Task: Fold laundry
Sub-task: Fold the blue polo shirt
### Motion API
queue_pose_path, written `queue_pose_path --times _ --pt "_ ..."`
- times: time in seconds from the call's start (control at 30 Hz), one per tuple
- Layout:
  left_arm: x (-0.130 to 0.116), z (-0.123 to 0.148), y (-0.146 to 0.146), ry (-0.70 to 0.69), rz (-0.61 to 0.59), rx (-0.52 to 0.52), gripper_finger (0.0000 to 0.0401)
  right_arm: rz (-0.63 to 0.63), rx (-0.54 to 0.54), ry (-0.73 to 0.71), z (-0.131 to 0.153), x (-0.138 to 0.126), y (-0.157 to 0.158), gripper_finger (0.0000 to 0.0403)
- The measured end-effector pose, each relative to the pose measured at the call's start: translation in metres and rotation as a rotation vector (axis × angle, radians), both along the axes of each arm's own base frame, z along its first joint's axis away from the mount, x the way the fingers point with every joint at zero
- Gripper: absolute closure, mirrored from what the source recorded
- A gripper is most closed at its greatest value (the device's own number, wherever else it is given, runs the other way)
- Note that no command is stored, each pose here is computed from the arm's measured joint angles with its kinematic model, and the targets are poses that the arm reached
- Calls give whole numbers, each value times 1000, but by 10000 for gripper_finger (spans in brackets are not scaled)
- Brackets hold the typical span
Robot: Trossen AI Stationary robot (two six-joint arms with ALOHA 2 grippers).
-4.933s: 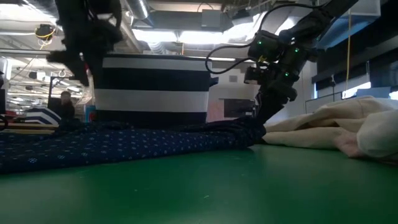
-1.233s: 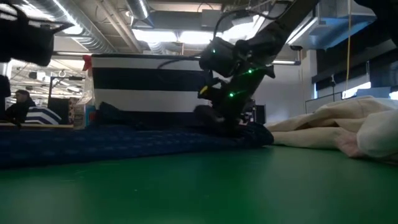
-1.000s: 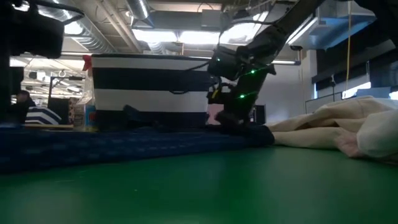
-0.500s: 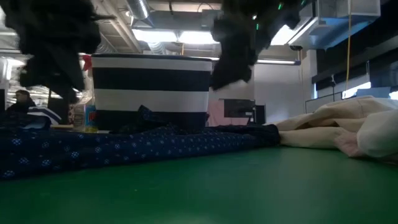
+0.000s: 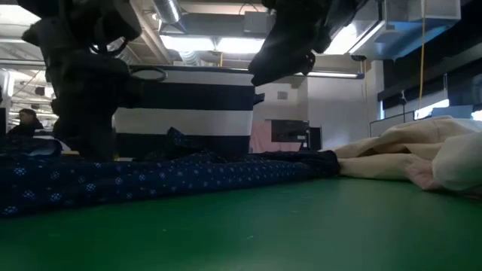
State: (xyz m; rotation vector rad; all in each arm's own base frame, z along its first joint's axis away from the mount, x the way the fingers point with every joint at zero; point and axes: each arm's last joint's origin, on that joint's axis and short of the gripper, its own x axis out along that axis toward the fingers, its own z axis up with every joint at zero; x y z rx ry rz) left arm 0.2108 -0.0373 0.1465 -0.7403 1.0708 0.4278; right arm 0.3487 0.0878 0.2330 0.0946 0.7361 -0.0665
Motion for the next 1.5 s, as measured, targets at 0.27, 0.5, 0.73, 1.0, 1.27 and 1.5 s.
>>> queue_pose_path --times 0.27,0.5,0.73,1.0,1.27,1.5 --pt "1 2 -3 -10 -74 -56 361 -42 -43 -5 0 -1 -1 207" --pt "0 62 -13 -140 -87 -140 394 -43 -48 6 -1 -1 -1 207" --pt "-37 93 -12 67 40 4 394 -43 -46 2 -1 -1 -1 207" --pt "-47 66 -9 164 40 31 376 -70 -34 -5 0 -1 -1 207" --pt "-41 82 -8 141 -27 -141 282 -76 -35 -7 0 -1 -1 207" --pt "-52 96 -41 136 -213 -177 245 -111 4 -15 0 -1 -1 207"
